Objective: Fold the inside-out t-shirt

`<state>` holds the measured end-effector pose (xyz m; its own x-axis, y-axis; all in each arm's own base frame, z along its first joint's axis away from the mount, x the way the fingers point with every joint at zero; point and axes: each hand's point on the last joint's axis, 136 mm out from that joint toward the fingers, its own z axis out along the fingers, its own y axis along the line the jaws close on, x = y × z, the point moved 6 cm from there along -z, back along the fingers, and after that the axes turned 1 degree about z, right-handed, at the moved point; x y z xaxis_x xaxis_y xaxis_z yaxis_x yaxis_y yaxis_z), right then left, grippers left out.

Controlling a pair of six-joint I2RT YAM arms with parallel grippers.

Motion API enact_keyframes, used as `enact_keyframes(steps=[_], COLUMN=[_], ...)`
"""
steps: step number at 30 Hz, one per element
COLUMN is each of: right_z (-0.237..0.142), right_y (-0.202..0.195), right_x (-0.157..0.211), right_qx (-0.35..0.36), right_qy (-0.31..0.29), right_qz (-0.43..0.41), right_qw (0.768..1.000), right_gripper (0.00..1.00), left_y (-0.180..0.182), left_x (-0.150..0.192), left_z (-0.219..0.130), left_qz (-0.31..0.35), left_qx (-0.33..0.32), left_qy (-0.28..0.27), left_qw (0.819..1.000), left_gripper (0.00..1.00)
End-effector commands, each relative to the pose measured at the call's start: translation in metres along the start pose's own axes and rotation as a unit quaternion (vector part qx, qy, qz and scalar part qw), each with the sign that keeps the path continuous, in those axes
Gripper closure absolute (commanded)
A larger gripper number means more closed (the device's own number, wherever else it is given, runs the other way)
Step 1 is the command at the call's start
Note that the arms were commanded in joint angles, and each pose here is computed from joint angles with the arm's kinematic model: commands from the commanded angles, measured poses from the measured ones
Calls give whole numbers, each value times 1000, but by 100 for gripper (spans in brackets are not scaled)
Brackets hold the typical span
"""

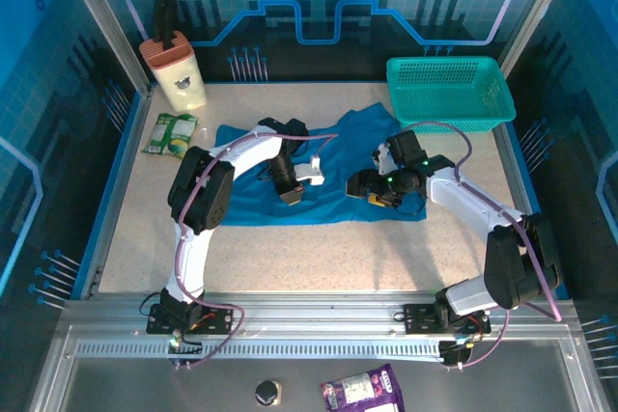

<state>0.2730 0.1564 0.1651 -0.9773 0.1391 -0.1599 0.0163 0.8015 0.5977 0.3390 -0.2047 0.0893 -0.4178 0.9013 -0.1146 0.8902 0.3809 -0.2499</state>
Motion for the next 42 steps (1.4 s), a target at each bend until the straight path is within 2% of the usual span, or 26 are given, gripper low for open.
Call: enact_keyframes(steps=[1, 4, 11, 18, 24, 25, 28, 33, 38, 42], right_z=[-13, -13, -12, -10, -7, -6, -5, -5, -7, -4], right_y=[7, 6, 7, 7, 5, 5, 6, 9, 10, 10], right_x=[-4, -4, -5, -5, -5, -5, -5, -7, -8, -9], right_qx=[-1, -1, -1, 0, 1, 2, 1, -1, 1, 1], right_qy=[-15, -13, -11, -7, -3, -2, 0, 2, 2, 6], right_qz=[-7, -6, -7, -7, -6, -6, -6, -11, -15, -15], right_qw=[1000, 1000, 1000, 1000, 1000, 1000, 1000, 1000, 1000, 1000], right_gripper=[24, 24, 24, 25, 25, 25, 25, 25, 25, 25], left_y=[-2, 2, 14, 19, 27, 26, 28, 31, 32, 34], left_x=[0, -1, 1, -10, -9, -9, -7, -6, 17, 52], left_z=[-17, -26, -26, -30, -17, -15, -11, -22, -43, -41], left_qz=[15, 18, 11, 9, 4, 2, -7, -23, -51, -76], left_qx=[-38, -61, -96, -106, -113, -108, -112, -132, -130, -119], left_qy=[-10, -21, -7, -36, -13, -10, -1, -19, -25, 3], left_qw=[999, 998, 995, 994, 994, 994, 994, 991, 990, 990], left_gripper=[100, 100, 100, 100, 100, 99, 87, 72, 70, 71])
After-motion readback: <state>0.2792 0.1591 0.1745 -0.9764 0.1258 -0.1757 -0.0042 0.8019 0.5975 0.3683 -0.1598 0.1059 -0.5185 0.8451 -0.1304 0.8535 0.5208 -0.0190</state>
